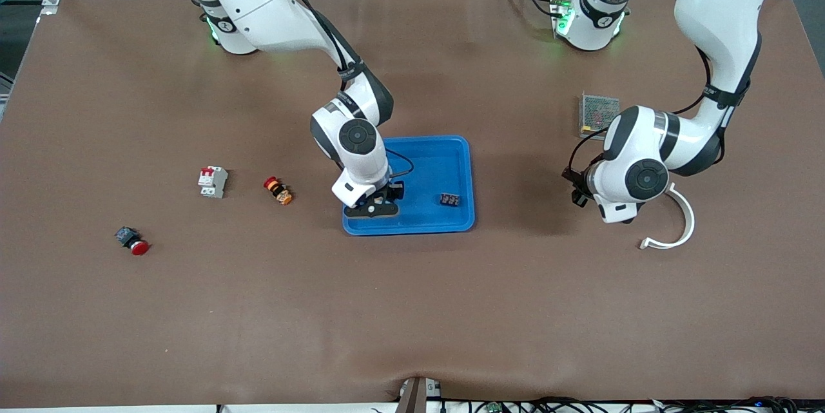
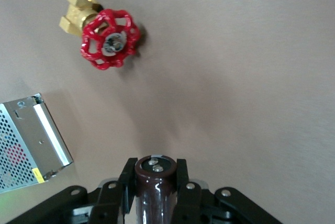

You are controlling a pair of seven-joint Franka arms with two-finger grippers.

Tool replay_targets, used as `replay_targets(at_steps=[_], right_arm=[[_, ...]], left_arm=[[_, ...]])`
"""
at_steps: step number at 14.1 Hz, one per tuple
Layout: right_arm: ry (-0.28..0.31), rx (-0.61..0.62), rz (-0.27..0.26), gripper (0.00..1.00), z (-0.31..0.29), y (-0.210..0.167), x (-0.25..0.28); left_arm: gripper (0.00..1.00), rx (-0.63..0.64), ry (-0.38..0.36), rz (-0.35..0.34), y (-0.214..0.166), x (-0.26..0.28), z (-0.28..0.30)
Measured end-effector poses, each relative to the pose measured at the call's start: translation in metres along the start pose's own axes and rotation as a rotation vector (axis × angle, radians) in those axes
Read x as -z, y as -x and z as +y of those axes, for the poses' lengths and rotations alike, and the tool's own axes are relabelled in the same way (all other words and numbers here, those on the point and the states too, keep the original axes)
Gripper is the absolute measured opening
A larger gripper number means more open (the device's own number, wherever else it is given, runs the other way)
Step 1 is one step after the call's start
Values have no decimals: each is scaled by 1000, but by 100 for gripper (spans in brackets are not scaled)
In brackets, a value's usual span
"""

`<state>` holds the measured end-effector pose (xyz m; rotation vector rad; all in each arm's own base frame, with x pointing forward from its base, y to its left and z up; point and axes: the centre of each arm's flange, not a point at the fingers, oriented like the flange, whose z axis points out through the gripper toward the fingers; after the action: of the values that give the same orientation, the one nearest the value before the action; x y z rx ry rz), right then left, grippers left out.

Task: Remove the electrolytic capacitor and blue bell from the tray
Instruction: 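Lower the capacitor and open the left gripper while the right gripper lifts the bell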

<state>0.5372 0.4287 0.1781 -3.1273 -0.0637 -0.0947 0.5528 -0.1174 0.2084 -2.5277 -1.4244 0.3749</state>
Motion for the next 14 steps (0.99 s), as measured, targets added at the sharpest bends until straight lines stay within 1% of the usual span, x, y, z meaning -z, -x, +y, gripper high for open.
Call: replay_targets(at_steps=[3,6,8,11,14], right_arm=[[0,0,0,69,0,0,0],[-2,0,3,69,-1,-1,2],[-7,1,10,69,-3,-4,6],[-1,3,6,69,-6,-10,17],[17,41,-11,69,-6,-18,37]], left_arm=[[33,-10,10,11,-4,-18,-17],[33,-45,-14,57,-8,-29,-33],[33,-67,-15,74,-15,-34,-43],[33,-53,4,70,-32,-37,-53],[33,-51,12,67,-35,-40,-55]])
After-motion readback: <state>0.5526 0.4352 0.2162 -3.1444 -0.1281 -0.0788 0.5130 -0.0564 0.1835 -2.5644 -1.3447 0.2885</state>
